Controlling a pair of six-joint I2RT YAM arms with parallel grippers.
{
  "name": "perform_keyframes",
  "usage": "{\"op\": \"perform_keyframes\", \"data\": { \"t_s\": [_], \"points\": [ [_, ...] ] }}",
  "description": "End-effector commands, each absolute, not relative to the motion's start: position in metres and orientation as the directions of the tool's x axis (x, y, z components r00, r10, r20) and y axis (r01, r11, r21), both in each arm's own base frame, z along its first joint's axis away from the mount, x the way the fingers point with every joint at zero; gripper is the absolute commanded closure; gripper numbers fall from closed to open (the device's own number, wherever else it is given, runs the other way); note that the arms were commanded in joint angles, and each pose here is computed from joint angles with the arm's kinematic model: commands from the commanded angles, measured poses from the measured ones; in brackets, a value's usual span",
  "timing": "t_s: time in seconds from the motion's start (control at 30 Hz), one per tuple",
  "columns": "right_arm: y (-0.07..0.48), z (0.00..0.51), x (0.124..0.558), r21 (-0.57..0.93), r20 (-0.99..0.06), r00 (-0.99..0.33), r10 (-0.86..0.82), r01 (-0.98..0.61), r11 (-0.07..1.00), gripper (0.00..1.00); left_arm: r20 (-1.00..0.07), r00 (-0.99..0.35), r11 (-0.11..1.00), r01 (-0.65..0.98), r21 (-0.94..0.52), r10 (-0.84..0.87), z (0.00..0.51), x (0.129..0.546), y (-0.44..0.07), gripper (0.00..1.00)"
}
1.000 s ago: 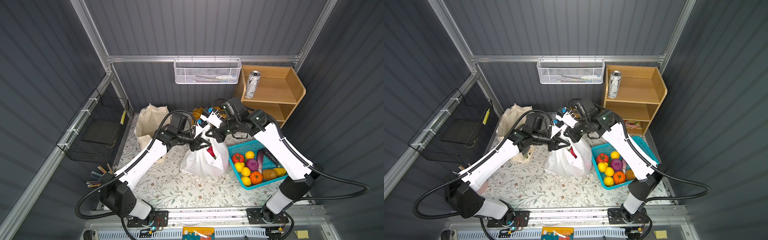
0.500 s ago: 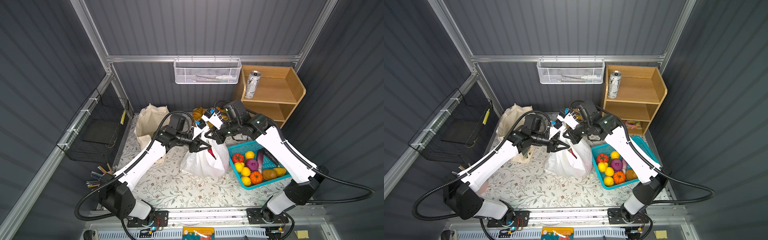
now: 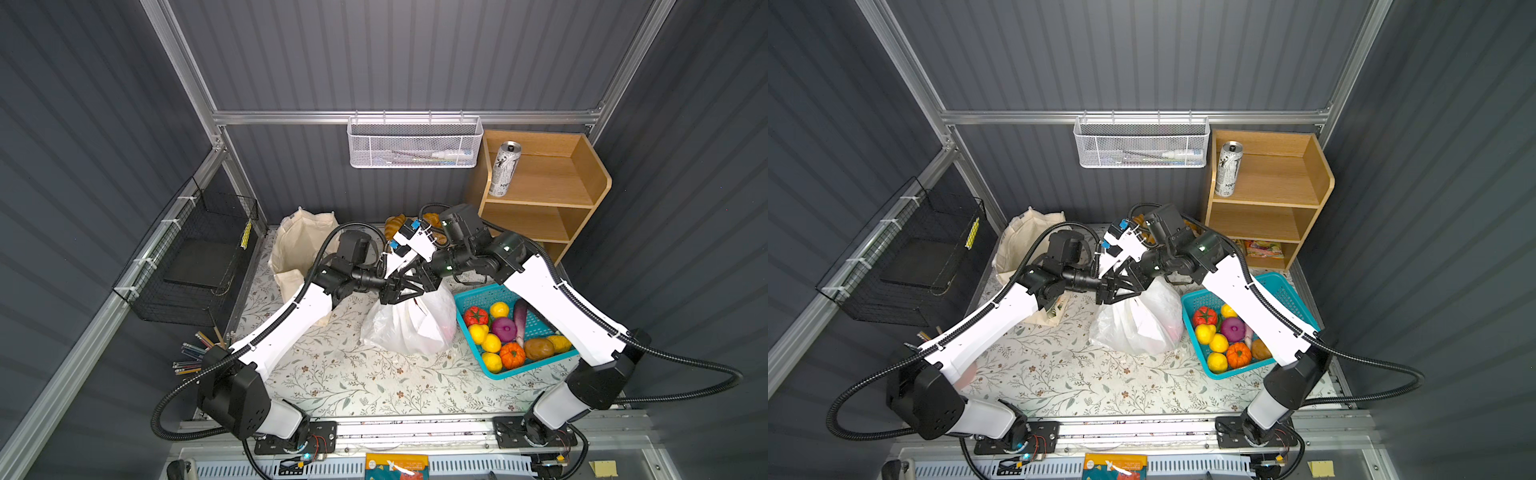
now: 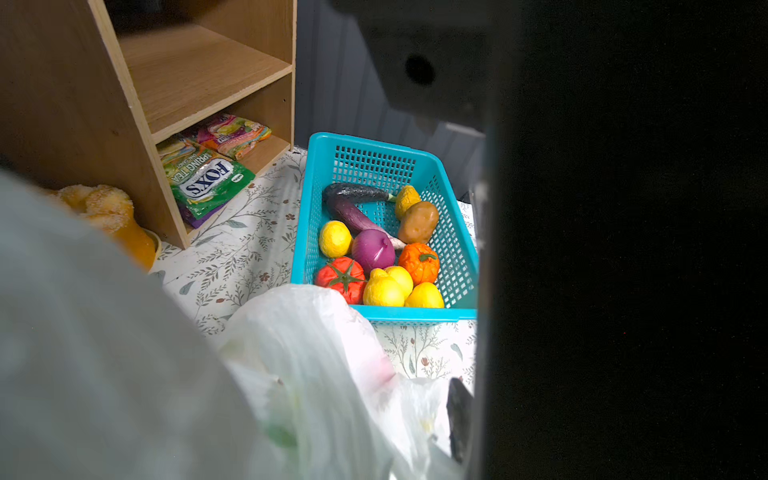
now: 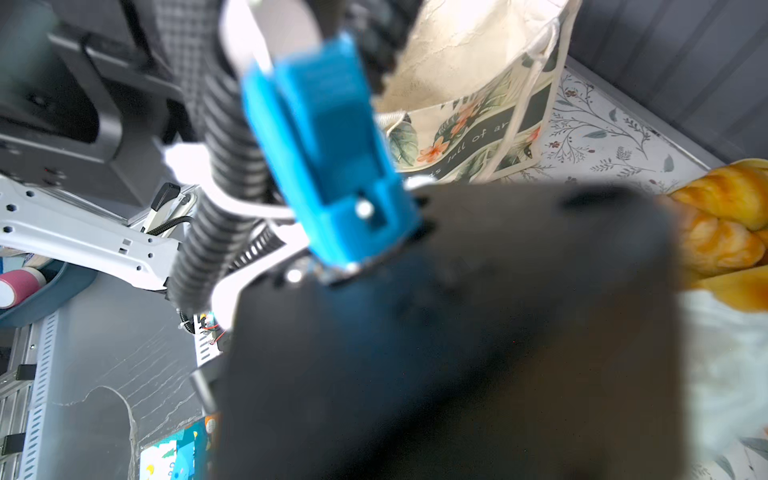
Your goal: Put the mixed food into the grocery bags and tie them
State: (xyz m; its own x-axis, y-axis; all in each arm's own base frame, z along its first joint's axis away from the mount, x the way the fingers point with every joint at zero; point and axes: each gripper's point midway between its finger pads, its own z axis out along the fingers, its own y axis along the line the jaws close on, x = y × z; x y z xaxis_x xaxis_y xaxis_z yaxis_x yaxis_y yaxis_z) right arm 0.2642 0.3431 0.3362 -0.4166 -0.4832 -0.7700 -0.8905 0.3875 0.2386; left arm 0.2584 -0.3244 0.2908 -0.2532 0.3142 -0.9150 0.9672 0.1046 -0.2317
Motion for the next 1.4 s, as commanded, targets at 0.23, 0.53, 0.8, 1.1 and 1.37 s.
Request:
{"op": "perform_keyframes", "data": {
  "t_s": [0.23,0.53,0.8,1.1,1.37],
  "points": [
    [0.349,0.34,0.269,0.245,-0.787,-0.426,-0.447,-0.88,0.407,0.97,-0.954,-0.217,0.182,0.967,-0.181,0.207,0.309,0.27,-0.32,0.91],
    [0.328,0.375,0.275,0.28,-0.82,-0.456,-0.346,-0.846,0.453,0.33,-0.949,-0.23,0.196,0.962,-0.189,0.215,0.299,0.273,-0.32,1.0],
    [0.293,0.396,0.283,0.339,-0.846,-0.487,-0.218,-0.806,0.485,0.25,-0.95,-0.226,0.178,0.966,-0.19,0.216,0.3,0.271,-0.322,1.0],
    [0.306,0.383,0.297,0.362,-0.83,-0.508,-0.231,-0.805,0.47,0.2,-0.944,-0.237,0.142,0.968,-0.208,0.23,0.3,0.268,-0.324,1.0],
    [0.312,0.359,0.295,0.4,-0.802,-0.542,-0.253,-0.801,0.446,0.65,-0.96,-0.192,0.14,0.976,-0.165,0.205,0.306,0.266,-0.323,0.9]
  ]
}}
